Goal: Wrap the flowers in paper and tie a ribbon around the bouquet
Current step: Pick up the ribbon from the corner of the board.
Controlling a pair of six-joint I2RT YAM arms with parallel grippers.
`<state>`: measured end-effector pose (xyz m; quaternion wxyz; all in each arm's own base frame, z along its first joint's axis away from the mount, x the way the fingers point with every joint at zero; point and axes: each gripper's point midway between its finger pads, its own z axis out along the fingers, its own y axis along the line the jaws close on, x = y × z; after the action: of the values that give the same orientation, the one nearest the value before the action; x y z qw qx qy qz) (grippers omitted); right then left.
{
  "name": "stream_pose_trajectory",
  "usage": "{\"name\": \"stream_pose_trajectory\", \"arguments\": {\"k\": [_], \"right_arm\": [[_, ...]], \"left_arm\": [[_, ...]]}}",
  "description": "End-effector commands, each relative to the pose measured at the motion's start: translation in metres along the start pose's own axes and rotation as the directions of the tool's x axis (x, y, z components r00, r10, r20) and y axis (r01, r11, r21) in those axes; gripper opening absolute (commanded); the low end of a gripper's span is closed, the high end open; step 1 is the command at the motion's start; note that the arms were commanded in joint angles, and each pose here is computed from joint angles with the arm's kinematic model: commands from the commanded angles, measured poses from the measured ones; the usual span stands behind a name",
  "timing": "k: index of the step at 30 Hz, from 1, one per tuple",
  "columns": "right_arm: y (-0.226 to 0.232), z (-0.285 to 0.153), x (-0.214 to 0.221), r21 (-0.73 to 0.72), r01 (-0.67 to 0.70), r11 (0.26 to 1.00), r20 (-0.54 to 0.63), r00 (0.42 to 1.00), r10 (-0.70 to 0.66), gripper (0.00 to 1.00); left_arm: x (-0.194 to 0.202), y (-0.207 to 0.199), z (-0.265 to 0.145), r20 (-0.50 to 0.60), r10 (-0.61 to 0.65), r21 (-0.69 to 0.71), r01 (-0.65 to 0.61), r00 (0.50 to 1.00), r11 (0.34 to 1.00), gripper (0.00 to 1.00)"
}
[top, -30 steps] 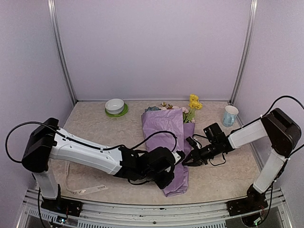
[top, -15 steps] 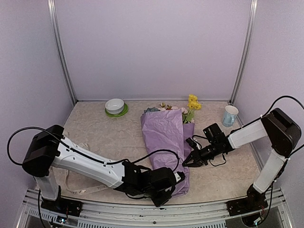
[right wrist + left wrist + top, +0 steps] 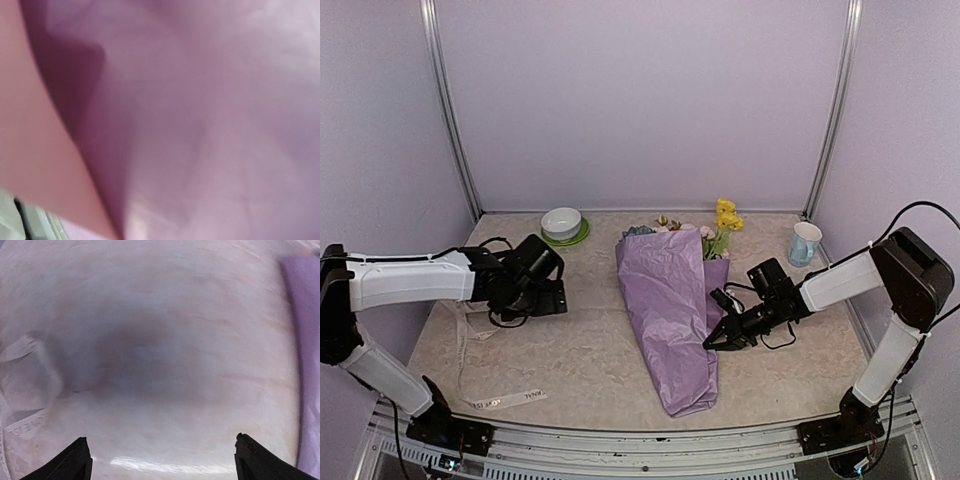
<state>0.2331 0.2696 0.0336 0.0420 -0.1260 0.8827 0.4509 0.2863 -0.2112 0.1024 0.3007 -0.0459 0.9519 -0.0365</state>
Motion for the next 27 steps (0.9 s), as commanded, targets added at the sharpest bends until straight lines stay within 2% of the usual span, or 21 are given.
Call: {"name": "stream_pose_trajectory", "arguments": {"k": [1,3,7,16,17,18,20,22,23,25,27], "right_arm": [[0.006,-0.002,-0.005,-0.001,0.043,0.999,0.018,0.999,-0.043,0.00],[0.005,-0.001,-0.005,-0.006,0.041,0.999,0.013,0.999,-0.041,0.00],[0.005,-0.001,-0.004,-0.011,0.042,0.999,0.009,0.999,-0.042,0.00],[0.002,0.000,-0.001,-0.007,0.040,0.999,0.003,0.999,-0.040,0.00],[0.002,0.000,0.000,-0.008,0.039,0.999,0.003,0.999,-0.039,0.00],[0.002,0.000,0.000,-0.007,0.039,0.999,0.002,0.999,-0.039,0.00],[0.002,0.000,0.001,-0.008,0.038,0.999,0.001,0.999,-0.038,0.00],[0.002,-0.001,0.001,-0.006,0.040,0.999,0.004,0.999,-0.040,0.00],[0.003,-0.001,0.001,-0.005,0.040,0.999,0.004,0.999,-0.040,0.00],[0.003,-0.002,0.001,-0.002,0.041,0.999,0.007,0.999,-0.041,0.00],[0.002,-0.002,0.001,0.000,0.039,0.999,0.007,0.999,-0.039,0.00]], "left_arm": [[0.013,0.110,0.010,-0.004,-0.274,-0.193,0.268,0.962,0.944,0.98],[0.012,0.136,0.011,0.020,-0.322,-0.227,0.318,0.947,0.920,0.98],[0.012,0.163,0.020,0.026,-0.322,-0.297,0.314,0.947,0.902,0.96],[0.013,0.153,0.075,-0.060,-0.226,-0.268,0.202,0.972,0.942,0.88],[0.016,0.156,0.081,-0.073,-0.231,-0.272,0.204,0.970,0.941,0.83],[0.019,0.158,0.087,-0.085,-0.236,-0.273,0.205,0.968,0.940,0.73],[0.020,0.154,0.095,-0.098,-0.235,-0.250,0.204,0.967,0.946,0.45],[0.017,0.140,0.101,-0.106,-0.218,-0.179,0.197,0.970,0.964,0.09],[0.013,0.133,0.100,-0.102,-0.214,-0.149,0.198,0.971,0.969,0.00],[-0.005,0.107,0.090,-0.061,-0.178,-0.071,0.173,0.982,0.982,0.00],[-0.037,0.071,0.062,0.034,-0.119,-0.004,0.119,0.992,0.993,0.00]]}}
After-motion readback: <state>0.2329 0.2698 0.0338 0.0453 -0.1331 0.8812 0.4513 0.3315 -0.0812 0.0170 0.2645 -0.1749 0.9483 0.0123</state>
